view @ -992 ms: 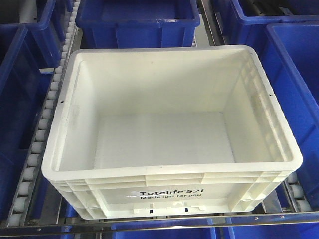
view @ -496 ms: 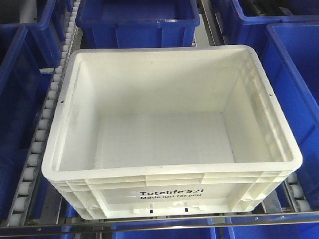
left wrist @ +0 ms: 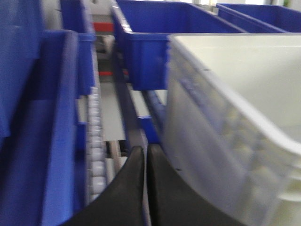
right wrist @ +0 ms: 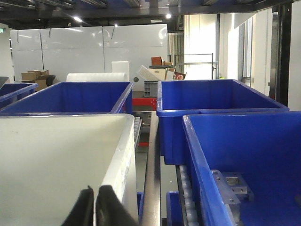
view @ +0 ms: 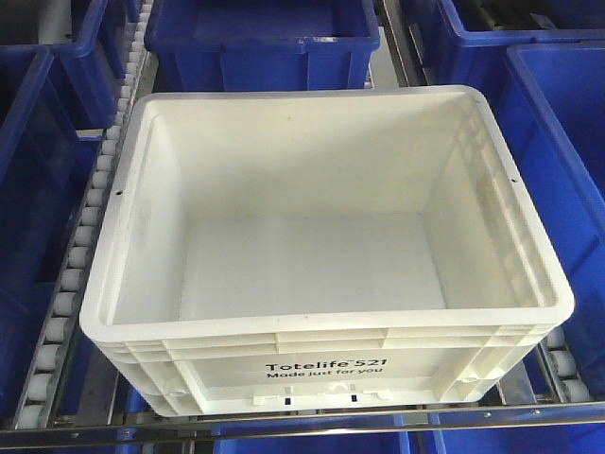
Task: Move bin from left to right shelf
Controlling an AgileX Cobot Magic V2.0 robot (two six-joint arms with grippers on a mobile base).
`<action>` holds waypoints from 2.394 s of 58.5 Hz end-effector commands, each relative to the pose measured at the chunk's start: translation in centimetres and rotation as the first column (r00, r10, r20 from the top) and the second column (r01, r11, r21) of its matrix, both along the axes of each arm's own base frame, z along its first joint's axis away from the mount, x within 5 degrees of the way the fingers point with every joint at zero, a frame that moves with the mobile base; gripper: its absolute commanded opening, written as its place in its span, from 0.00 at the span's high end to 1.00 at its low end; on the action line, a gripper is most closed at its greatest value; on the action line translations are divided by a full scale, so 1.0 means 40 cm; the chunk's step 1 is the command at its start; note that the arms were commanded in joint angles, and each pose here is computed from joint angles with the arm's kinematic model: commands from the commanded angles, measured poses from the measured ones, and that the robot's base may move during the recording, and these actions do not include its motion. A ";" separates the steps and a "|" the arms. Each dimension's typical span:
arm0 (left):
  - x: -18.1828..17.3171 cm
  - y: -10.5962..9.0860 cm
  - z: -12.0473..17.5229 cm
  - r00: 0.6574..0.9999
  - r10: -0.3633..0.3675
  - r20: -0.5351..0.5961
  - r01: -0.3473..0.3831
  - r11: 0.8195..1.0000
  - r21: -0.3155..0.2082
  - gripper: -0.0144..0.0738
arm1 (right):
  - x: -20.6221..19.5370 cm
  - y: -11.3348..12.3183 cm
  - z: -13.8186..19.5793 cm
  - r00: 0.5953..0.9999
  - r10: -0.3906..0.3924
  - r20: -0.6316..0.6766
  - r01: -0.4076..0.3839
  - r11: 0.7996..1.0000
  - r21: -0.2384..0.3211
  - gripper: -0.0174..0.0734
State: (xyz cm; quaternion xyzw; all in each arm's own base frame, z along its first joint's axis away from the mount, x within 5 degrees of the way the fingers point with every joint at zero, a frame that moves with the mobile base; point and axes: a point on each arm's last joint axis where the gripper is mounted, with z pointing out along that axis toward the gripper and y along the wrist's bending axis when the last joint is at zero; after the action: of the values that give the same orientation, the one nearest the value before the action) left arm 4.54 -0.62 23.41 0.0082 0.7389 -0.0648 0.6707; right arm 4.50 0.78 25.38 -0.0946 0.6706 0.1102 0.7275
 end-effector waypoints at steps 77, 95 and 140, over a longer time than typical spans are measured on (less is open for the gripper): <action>0.027 0.017 -0.089 0.981 0.113 0.156 -0.117 0.993 0.018 0.84 | -0.006 0.005 0.033 0.997 0.027 0.073 -0.027 1.000 -0.004 0.82; 0.027 0.017 -0.089 0.981 0.113 0.156 -0.117 0.993 0.018 0.84 | -0.004 -0.001 0.027 0.997 -0.060 0.049 0.061 0.998 -0.020 0.82; 0.027 0.017 -0.089 0.981 0.113 0.156 -0.117 0.993 0.018 0.84 | 0.032 -0.016 -0.121 0.962 -0.266 0.059 0.269 0.963 -0.033 0.82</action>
State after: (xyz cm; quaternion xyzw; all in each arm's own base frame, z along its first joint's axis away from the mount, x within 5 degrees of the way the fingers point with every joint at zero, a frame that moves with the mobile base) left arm 5.66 0.06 19.76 -0.0160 0.7102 -0.0097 0.7037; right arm 5.72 0.16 20.47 -0.0232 0.6807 -0.0048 0.7322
